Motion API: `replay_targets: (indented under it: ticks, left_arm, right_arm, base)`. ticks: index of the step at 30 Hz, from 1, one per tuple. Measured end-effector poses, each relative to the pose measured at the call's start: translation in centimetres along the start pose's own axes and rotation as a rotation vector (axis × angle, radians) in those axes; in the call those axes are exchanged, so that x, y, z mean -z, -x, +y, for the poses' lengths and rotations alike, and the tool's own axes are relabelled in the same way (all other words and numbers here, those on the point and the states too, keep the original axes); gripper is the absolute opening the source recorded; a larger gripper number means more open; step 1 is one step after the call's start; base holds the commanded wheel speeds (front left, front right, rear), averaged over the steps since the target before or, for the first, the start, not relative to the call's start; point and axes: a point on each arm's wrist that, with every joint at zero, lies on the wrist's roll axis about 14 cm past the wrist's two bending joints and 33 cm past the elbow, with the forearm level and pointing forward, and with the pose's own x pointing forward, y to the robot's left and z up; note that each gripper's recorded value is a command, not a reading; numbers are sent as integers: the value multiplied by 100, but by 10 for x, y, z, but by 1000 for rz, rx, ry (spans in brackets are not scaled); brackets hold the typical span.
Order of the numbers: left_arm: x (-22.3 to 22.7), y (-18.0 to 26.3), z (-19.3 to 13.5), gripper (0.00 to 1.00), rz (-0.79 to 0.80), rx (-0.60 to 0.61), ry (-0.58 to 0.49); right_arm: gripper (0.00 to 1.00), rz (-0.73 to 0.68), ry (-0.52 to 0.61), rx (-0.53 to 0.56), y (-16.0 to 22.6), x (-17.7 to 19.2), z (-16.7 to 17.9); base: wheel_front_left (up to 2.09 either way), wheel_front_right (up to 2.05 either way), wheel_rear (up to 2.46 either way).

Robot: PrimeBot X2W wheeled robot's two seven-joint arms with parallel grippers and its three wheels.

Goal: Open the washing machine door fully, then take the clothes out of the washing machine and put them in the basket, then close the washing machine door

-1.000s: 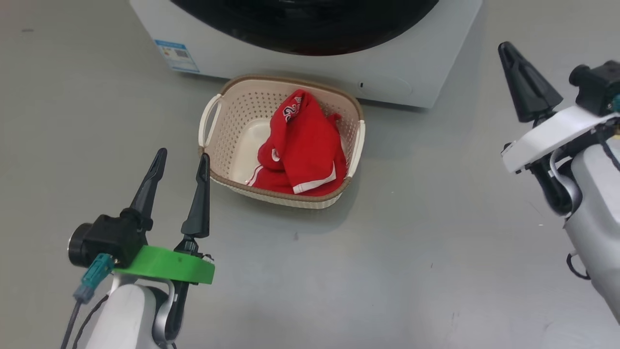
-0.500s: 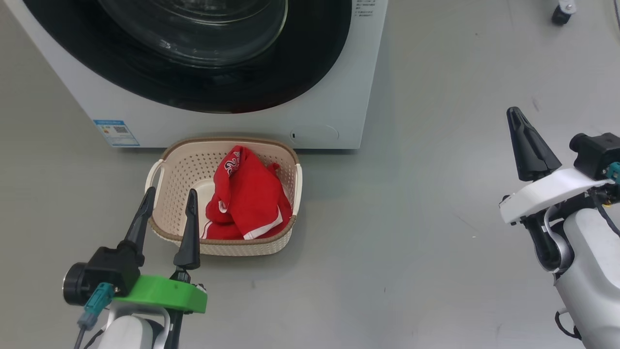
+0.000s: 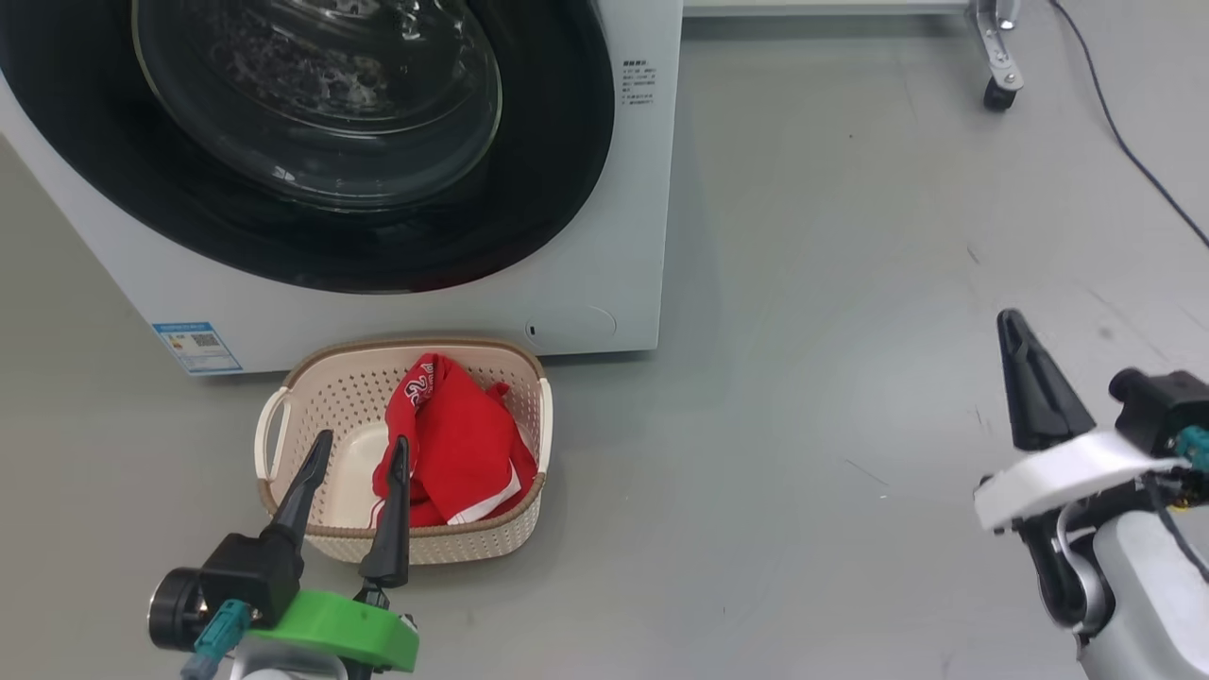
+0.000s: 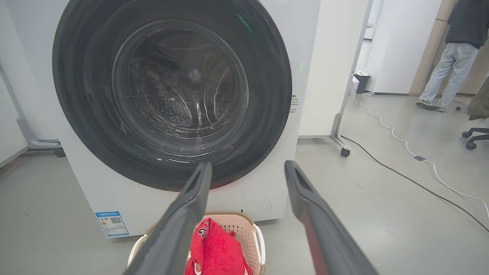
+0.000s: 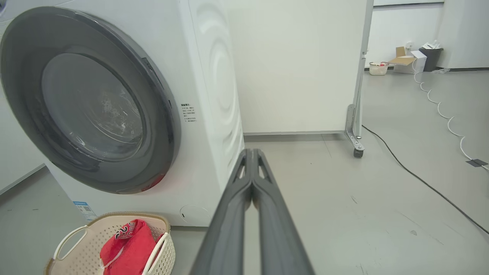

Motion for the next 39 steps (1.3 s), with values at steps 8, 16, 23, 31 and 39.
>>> replay_targets:
  ticks: [8, 16, 23, 31, 39]
  left_arm:
    - [-1, 5, -6, 100, -1, 19, 1]
    - [-6, 6, -3, 100, -17, 4, 17]
    - [-8, 9, 1, 100, -23, -12, 28]
    - [-8, 11, 2, 100, -24, -19, 35]
    - [-10, 11, 0, 100, -32, -14, 36]
  right_arm:
    - [100, -1, 69, 26, 24, 1, -6]
    - [100, 11, 43, 32, 37, 11, 1]
    - [100, -17, 0, 44, 39, 6, 5]
    - [100, -35, -32, 58, 42, 3, 5]
    - [100, -46, -28, 58, 46, 0, 4]
  base:
    - [0, 0, 0]
    - [0, 0, 0]
    - [0, 0, 0]
    - [0, 0, 0]
    - [0, 0, 0]
